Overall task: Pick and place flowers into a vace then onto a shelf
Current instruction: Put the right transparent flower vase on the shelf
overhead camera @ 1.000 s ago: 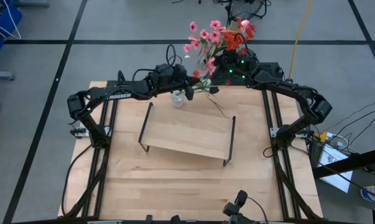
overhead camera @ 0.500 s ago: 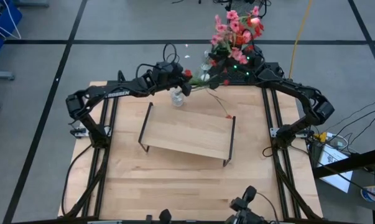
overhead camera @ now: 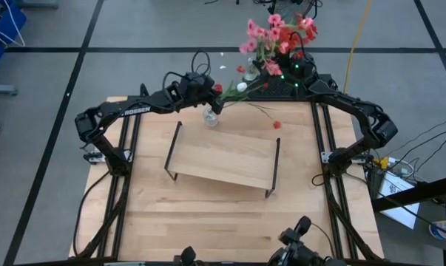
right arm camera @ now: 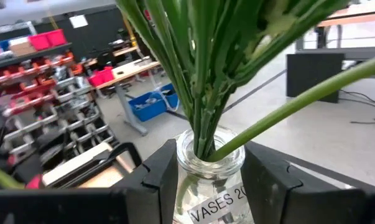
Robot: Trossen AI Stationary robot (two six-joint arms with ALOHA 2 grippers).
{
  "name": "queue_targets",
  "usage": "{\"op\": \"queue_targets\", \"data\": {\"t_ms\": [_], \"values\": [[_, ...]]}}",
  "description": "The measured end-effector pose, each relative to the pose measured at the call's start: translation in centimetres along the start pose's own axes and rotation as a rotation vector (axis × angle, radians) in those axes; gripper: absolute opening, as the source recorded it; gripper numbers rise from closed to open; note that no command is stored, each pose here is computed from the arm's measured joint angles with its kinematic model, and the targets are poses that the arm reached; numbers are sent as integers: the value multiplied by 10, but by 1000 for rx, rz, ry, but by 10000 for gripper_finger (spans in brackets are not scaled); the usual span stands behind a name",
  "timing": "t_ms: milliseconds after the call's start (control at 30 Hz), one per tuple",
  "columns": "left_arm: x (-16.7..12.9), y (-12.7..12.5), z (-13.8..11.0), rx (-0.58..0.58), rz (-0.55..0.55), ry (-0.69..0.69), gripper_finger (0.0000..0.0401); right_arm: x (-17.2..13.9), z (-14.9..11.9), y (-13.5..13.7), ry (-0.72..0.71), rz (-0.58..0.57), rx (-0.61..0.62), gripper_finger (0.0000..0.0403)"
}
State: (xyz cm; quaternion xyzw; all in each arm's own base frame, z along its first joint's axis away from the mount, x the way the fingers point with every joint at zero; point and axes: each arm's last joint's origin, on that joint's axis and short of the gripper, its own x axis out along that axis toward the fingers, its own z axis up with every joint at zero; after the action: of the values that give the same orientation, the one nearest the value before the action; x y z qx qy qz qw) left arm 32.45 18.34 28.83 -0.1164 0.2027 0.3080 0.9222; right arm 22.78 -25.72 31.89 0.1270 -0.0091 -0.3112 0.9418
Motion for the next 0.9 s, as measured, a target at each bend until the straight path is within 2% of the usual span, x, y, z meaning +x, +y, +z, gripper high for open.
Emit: {"op": "queue_targets", "data": {"t_ms": [333,533,800,900], "values": [[-10,3,6,-30,58,-24,8,-1,1,-4,-2,-6,9,131],[-11,9,7,-38,65,-18,42,-1,1,-4,-1,-6,7,131],[-16,10,11,-79,65,-49,64,-4,3,-3,-4,-6,-8,131],[-17,9,14,-81,41,-67,87,-4,2,-5,12,-16,-1,131]]}}
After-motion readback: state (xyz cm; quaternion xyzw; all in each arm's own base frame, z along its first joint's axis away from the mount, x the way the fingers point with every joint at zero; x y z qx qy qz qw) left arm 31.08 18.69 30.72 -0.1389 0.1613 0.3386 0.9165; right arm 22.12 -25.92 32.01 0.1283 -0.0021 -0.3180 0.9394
